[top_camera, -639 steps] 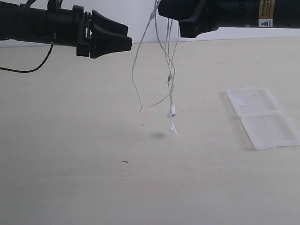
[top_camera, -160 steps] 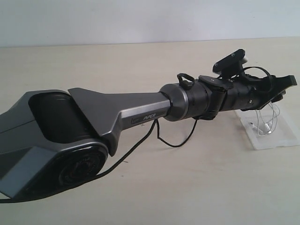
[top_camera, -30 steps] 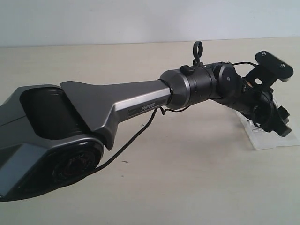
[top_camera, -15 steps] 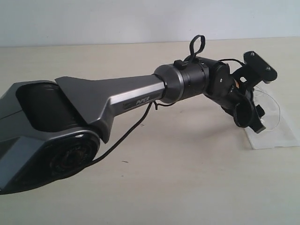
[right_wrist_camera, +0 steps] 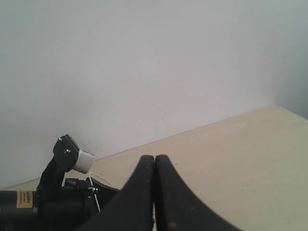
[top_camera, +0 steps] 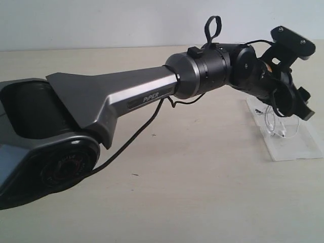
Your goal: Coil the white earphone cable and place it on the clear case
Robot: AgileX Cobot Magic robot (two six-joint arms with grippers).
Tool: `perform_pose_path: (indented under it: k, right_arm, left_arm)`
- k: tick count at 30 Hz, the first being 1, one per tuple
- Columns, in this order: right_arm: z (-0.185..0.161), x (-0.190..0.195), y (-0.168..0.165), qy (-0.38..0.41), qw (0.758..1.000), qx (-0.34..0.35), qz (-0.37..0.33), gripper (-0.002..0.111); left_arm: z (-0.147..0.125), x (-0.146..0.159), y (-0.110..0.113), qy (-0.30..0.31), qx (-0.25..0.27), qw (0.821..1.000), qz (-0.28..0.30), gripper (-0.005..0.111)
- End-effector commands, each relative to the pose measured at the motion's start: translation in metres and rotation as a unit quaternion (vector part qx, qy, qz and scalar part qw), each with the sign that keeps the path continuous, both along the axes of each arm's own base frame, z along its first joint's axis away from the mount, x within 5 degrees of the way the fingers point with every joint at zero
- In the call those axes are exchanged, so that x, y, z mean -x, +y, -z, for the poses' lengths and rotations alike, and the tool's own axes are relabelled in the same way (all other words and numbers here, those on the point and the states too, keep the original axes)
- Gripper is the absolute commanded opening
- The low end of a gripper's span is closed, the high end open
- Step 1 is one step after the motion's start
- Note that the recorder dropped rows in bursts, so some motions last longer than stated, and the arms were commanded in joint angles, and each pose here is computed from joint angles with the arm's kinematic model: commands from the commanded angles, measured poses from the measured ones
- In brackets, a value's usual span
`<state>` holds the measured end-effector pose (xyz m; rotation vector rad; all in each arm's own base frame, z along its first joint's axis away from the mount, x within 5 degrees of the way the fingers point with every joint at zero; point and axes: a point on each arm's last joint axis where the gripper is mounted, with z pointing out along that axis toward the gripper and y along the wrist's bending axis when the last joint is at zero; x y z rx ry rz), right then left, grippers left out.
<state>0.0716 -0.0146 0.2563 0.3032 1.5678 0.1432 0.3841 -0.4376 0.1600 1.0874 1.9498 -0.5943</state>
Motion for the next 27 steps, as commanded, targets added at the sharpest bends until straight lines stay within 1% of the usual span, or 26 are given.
perform_pose_path:
  k: [1,3,6,9,11,13,17,22,25,27]
  right_arm:
    - [0.001,0.0,0.0,0.0,1.0,0.003,-0.001,0.0]
    - [0.001,0.0,0.0,0.0,1.0,0.003,-0.001,0.0]
    - [0.001,0.0,0.0,0.0,1.0,0.005,0.0,0.0]
    - [0.001,0.0,0.0,0.0,1.0,0.006,0.001,0.0]
    - [0.001,0.0,0.0,0.0,1.0,0.007,0.001,0.0]
    - [0.001,0.0,0.0,0.0,1.0,0.008,0.001,0.0]
    - [0.001,0.0,0.0,0.0,1.0,0.008,0.001,0.0]
    - [0.001,0.0,0.0,0.0,1.0,0.008,0.001,0.0]
    - [0.001,0.0,0.0,0.0,1.0,0.008,0.001,0.0]
    - [0.001,0.0,0.0,0.0,1.0,0.007,0.0,0.0]
  left_arm:
    - [-0.018,0.015,-0.02,-0.035,0.057,0.998,-0.006,0.066]
    - [-0.014,0.022,-0.03,-0.051,0.067,0.996,-0.004,0.066]
    - [-0.004,0.03,-0.04,-0.072,0.068,0.995,0.003,0.066]
    - [0.012,0.034,-0.044,-0.076,0.052,0.996,0.012,0.066]
    - [0.017,0.035,-0.043,-0.067,0.035,0.997,0.021,0.066]
    - [0.021,0.032,-0.038,-0.054,0.011,0.998,0.03,0.066]
    - [0.022,0.025,-0.029,-0.033,-0.005,0.999,0.029,0.066]
    - [0.012,0.015,-0.014,-0.012,-0.022,0.999,0.028,0.066]
    - [0.011,0.01,-0.003,-0.003,-0.06,0.997,0.039,0.066]
    - [0.01,0.01,0.001,-0.006,-0.082,0.995,0.048,0.066]
